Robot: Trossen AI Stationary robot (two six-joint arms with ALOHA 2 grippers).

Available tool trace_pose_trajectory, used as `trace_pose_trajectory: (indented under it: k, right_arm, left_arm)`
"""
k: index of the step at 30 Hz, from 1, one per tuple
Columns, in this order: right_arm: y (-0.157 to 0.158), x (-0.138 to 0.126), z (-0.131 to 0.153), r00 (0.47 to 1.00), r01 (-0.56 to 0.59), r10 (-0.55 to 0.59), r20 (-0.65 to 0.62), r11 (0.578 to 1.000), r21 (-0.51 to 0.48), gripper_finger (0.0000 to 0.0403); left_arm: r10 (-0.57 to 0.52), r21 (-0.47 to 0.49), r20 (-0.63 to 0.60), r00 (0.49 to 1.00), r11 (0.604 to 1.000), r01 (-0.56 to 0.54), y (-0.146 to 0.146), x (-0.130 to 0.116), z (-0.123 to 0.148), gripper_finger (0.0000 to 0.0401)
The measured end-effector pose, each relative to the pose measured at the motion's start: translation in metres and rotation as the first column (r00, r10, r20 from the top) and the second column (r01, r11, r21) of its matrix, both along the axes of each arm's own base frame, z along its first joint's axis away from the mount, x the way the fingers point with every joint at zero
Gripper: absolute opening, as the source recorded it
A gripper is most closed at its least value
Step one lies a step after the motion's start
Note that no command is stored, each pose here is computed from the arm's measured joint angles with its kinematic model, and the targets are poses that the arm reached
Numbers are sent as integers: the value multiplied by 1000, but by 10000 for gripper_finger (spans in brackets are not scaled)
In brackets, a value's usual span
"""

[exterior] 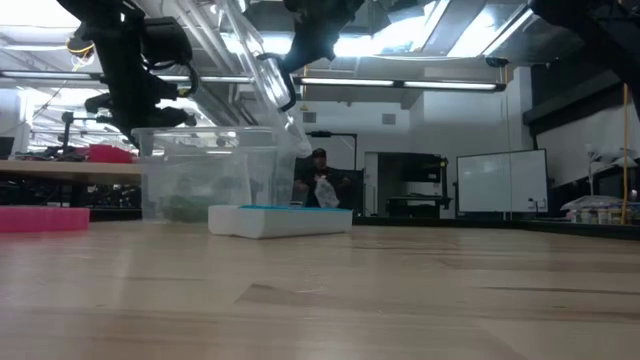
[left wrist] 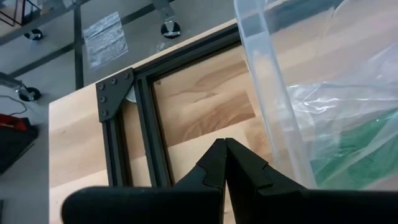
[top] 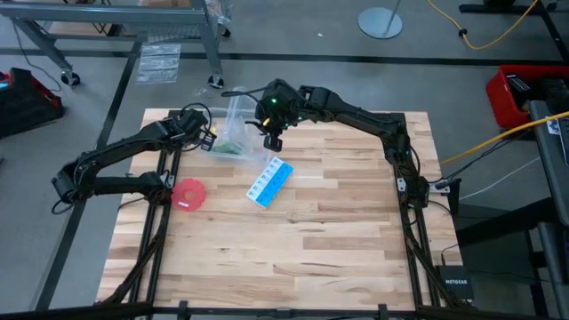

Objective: Roll bandage
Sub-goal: Close the transparent container

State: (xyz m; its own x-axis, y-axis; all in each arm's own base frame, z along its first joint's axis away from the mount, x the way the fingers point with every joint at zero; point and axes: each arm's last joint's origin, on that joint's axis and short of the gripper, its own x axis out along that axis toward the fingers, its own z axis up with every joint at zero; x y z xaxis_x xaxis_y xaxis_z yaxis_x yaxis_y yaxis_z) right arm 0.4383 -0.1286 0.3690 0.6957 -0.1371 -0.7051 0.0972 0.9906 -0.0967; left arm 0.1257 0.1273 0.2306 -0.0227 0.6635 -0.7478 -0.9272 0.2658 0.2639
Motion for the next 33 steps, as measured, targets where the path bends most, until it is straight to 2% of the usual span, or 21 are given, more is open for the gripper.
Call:
trace_pose_trajectory:
  k: [5,12,23,33]
  right_arm:
    - [-2,-1,0,999,22,-24,-24,997,-79,26]
    - [-11,-3,0,999,29,-31,-20,995,-93,26]
    - [-9,4,4,996,-45,48,73,998,-42,26]
    - [-12,18,-13,994,-69,70,82,997,-21,26]
  left_arm:
    - [-5,-1,-5,1000,1000,5,0,0,0,0]
    - [-10,-1,-9,1000,1000,10,0,0,0,0]
    - [-24,-10,0,1000,1000,24,-1,1,0,0]
    - [-76,-6,12,997,997,76,-7,8,0,0]
